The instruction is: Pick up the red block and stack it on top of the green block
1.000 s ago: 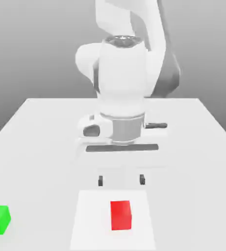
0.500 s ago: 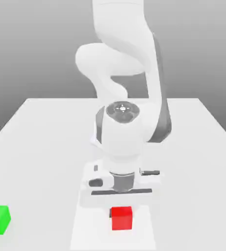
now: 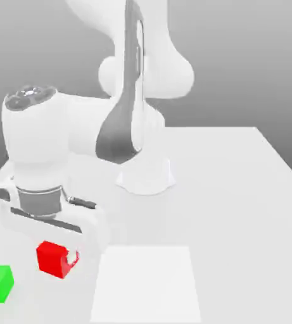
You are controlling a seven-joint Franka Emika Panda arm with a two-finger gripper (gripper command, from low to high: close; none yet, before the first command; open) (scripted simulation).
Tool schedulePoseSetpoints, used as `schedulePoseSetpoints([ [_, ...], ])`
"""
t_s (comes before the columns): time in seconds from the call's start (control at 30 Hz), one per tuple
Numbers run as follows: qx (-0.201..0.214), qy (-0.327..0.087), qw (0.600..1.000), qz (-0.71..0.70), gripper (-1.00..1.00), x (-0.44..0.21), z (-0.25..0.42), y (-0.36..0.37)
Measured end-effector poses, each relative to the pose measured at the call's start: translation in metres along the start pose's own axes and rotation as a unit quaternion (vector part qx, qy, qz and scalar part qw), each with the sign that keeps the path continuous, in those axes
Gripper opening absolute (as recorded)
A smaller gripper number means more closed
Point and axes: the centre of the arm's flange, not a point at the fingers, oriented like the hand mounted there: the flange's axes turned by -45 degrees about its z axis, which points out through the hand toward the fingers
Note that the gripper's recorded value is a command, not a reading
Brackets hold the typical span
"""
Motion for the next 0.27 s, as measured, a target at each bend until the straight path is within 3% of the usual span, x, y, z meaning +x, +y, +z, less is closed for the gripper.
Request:
schedulePoseSetpoints([
  [0.1, -0.001, 0.001, 0.998, 0.070, -1.00, 0.023, 0.031, 0.055],
  [0.13, -0.001, 0.001, 0.997, 0.077, 1.00, 0.024, 0.044, 0.061],
  [0.27, -0.001, 0.001, 0.997, 0.077, 1.00, 0.024, 0.044, 0.061],
])
